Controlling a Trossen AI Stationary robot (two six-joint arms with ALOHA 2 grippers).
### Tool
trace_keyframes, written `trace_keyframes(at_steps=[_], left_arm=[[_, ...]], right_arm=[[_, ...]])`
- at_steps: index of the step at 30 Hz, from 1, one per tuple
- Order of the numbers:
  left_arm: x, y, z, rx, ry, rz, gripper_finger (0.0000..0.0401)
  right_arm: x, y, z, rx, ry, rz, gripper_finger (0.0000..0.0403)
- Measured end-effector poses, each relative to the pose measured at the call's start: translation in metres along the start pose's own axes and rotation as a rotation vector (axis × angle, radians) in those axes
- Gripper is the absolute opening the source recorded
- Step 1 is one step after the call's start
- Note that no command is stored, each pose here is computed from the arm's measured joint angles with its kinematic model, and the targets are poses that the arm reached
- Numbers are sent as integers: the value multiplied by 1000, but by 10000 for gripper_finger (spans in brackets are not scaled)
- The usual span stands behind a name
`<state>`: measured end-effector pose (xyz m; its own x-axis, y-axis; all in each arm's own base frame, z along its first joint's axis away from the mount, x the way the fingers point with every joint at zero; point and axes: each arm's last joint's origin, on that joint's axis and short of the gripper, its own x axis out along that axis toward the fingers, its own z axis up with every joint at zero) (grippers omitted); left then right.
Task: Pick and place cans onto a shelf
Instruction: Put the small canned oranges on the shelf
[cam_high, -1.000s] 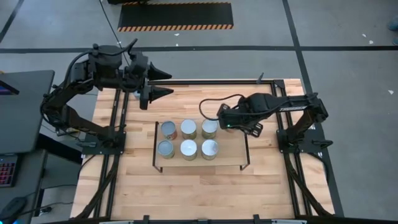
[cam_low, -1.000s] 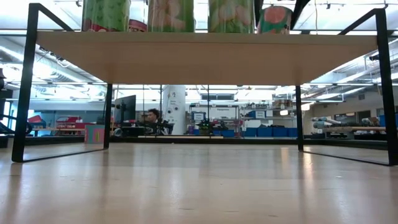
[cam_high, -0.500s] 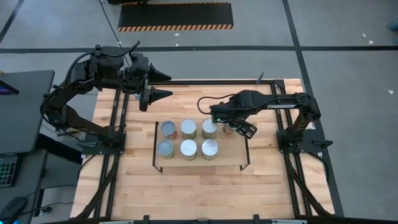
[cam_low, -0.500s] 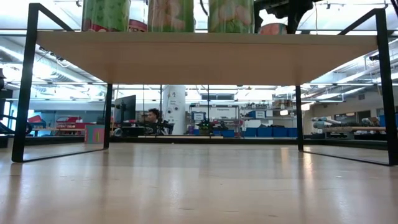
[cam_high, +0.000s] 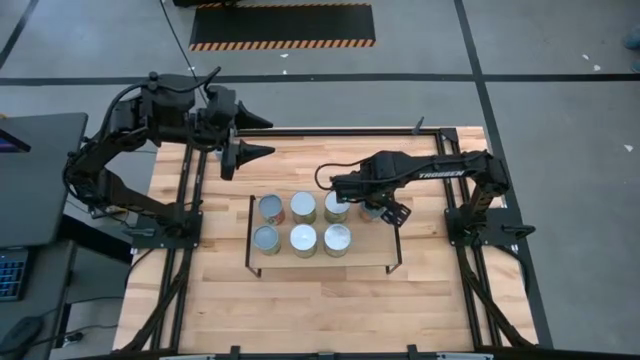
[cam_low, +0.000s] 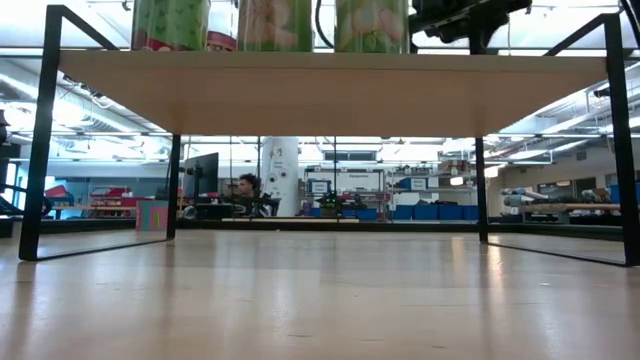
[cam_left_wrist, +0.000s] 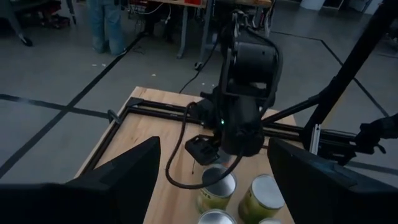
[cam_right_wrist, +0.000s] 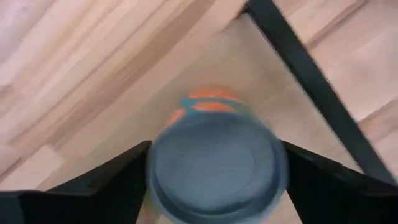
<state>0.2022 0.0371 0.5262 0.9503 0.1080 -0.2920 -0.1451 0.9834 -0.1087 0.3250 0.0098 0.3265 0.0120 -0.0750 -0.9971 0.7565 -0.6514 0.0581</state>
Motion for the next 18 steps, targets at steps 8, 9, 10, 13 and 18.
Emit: trace_keyframes(at_steps=[8, 9, 10, 13, 18], left_arm=[[-1, 0, 0, 24, 2, 0, 302], [-1, 0, 0, 24, 2, 0, 302], [-1, 0, 0, 24, 2, 0, 302], [-1, 0, 0, 25, 2, 1, 302], [-1, 0, 0, 52, 2, 0, 302]], right_arm=[[-11, -2, 3, -8, 34, 22, 349], [-14, -3, 4, -8, 42, 32, 349], [-17, -4, 5, -12, 48, 41, 349], [-25, -6, 9, -36, 56, 71, 350], [-41, -14, 22, -80, 37, 159, 350]])
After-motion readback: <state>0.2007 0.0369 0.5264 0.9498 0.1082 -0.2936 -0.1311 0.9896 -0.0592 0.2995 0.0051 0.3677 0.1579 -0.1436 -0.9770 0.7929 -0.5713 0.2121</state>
